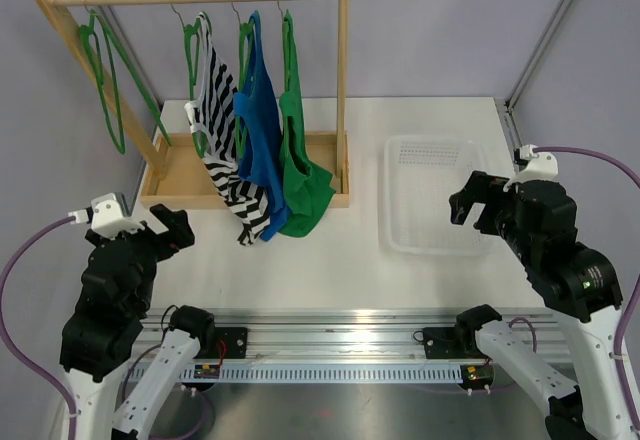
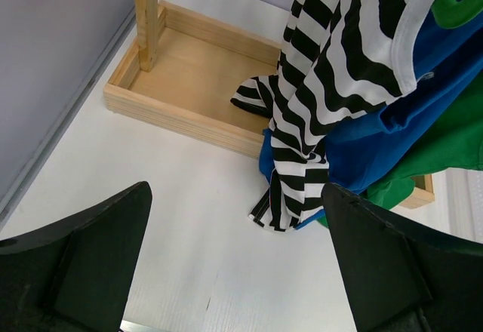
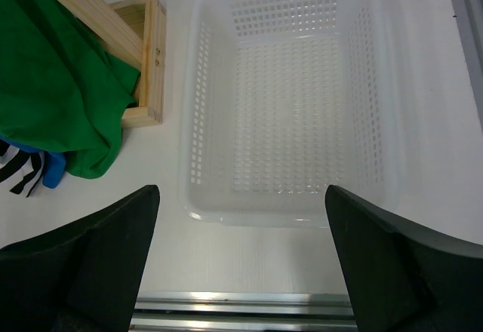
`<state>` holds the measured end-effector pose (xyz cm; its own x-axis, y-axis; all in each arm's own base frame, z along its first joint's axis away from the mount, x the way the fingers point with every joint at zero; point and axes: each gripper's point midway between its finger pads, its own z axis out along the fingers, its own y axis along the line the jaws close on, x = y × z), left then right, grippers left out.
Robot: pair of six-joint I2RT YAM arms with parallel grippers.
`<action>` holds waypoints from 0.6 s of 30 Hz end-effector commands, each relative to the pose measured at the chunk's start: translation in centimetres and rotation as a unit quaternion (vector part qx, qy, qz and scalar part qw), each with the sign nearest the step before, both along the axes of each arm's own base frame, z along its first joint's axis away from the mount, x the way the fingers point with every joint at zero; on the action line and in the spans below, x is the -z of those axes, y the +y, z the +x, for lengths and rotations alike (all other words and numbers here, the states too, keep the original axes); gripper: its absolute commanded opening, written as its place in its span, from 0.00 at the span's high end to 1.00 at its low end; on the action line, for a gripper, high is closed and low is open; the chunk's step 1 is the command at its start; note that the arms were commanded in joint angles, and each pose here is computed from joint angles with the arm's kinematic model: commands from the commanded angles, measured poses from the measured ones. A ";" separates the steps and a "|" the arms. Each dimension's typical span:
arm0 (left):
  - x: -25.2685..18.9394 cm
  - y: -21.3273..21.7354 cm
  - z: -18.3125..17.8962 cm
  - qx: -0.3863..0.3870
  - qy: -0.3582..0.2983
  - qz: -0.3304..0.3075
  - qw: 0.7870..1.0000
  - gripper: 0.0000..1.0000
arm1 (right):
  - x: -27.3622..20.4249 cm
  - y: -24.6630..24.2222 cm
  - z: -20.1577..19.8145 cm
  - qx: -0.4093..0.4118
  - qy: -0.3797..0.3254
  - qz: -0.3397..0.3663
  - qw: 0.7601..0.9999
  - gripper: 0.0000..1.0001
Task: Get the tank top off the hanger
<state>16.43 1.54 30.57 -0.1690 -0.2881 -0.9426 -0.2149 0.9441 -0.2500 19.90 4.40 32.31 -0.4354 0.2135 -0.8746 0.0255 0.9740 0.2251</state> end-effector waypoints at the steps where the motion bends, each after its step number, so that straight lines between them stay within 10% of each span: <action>1: -1.9 -0.5 0.0 0.014 -0.020 -0.007 1.000 0.01 | -1.2 0.4 0.3 -0.010 -0.018 0.003 1.000 0.00; 18: -15.5 -11.0 4.3 0.279 -0.031 -0.018 0.960 0.01 | -0.4 4.0 1.4 -0.081 0.000 0.044 0.996 0.01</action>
